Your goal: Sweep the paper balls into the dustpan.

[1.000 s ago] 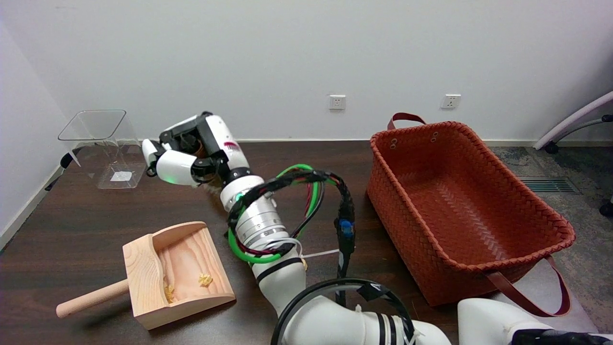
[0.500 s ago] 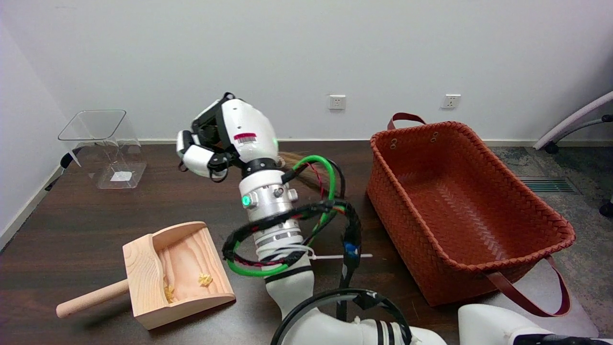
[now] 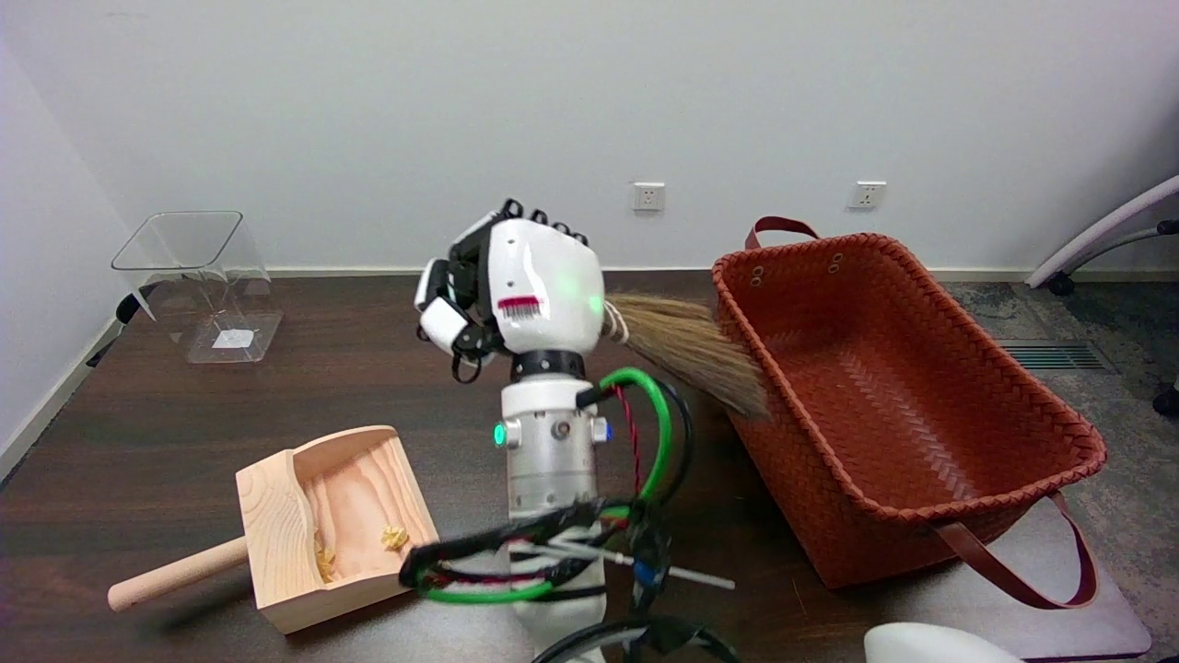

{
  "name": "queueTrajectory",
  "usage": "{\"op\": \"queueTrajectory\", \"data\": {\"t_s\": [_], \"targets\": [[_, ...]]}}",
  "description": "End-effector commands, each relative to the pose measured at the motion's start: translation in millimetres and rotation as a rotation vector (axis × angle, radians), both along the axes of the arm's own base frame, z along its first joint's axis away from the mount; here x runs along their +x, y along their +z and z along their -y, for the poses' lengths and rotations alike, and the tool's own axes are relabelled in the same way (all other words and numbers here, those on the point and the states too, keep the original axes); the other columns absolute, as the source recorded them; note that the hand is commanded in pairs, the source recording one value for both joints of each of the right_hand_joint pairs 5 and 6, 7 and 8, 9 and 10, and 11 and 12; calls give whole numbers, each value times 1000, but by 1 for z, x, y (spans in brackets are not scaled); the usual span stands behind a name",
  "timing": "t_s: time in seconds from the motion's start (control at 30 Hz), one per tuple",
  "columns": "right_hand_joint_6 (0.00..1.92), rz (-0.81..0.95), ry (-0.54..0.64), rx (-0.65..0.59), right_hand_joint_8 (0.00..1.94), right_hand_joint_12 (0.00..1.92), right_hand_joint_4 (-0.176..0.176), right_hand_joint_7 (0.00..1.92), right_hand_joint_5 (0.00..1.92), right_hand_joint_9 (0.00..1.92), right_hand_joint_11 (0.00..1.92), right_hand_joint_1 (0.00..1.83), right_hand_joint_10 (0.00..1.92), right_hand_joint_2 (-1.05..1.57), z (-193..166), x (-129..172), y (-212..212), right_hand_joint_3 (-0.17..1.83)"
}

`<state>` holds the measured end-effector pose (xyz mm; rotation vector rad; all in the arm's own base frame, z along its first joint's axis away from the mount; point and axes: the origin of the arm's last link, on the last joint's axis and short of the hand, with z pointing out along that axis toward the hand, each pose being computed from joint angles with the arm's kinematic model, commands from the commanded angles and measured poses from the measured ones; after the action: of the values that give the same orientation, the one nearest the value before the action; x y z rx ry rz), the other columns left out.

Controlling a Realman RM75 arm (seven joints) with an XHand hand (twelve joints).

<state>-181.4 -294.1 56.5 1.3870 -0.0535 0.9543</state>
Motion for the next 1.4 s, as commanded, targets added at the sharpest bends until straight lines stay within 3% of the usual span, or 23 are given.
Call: {"op": "queueTrajectory", "data": {"t_s": [0.03,0.23,0.43,0.83,1.07,1.4], "targets": [[1920,12,67,-243,1920,1920,0,1920,1920,1920,1920,1292,1920,1571,-48,-34,-14,624],[1920,75,59,-191,1920,1920,0,1920,1920,1920,1920,1289,1920,1571,-51,-45,-26,581],[1920,283,66,-96,1920,1920,0,1920,1920,1920,1920,1285,1920,1571,-55,-59,-21,514],[1920,511,37,-50,1920,1920,0,1920,1920,1920,1920,1283,1920,1571,-53,-84,-9,461],[1920,511,3,-79,1920,1920,0,1920,1920,1920,1920,1282,1920,1571,-57,-94,-4,459],[1920,468,-43,-129,1920,1920,0,1920,1920,1920,1920,1289,1920,1571,-57,-107,0,621]]}}
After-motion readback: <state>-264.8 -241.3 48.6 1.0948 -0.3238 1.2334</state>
